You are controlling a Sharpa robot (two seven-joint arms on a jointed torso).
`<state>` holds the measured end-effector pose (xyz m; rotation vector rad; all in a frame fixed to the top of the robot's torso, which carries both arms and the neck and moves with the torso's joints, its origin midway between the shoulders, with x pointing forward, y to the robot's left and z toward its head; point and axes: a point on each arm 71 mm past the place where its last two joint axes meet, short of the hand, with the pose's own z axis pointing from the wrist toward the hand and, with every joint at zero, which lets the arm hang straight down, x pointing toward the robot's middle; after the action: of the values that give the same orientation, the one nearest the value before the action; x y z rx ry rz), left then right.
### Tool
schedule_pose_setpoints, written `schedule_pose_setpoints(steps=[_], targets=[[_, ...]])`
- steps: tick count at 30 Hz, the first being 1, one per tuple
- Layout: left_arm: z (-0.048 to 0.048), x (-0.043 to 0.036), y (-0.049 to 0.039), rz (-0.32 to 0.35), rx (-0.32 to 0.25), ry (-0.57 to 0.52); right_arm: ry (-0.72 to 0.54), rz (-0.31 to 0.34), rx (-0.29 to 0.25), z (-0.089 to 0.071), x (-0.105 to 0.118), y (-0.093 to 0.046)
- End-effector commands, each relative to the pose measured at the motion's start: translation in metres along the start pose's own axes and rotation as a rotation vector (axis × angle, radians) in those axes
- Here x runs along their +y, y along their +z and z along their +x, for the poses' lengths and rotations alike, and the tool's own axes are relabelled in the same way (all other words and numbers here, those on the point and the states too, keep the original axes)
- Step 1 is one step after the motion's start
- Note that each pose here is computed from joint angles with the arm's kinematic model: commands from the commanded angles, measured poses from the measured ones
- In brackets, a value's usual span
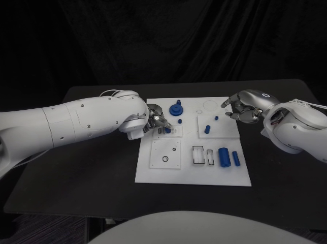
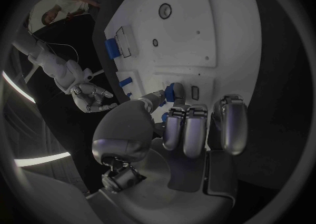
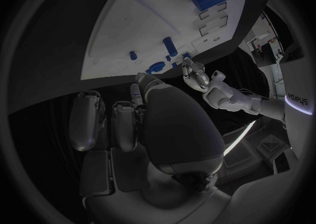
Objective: Assemble the parts on the task board
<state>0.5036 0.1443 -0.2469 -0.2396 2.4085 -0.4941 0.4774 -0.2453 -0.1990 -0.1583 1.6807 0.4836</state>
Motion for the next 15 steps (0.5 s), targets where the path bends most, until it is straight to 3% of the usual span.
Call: schedule_pose_setpoints(steps=[1, 15], targets=[[0.0144, 0.006, 0.0051, -0.021, 0.054, 0.007, -0.002, 0.019, 0.012, 0.0018, -0.0015, -0.0004], [0.0126, 0.0105, 0.0046, -0.028, 0.045, -0.001, -0.003, 0.023, 0.02, 0.0028, -0.0022, -0.0007]])
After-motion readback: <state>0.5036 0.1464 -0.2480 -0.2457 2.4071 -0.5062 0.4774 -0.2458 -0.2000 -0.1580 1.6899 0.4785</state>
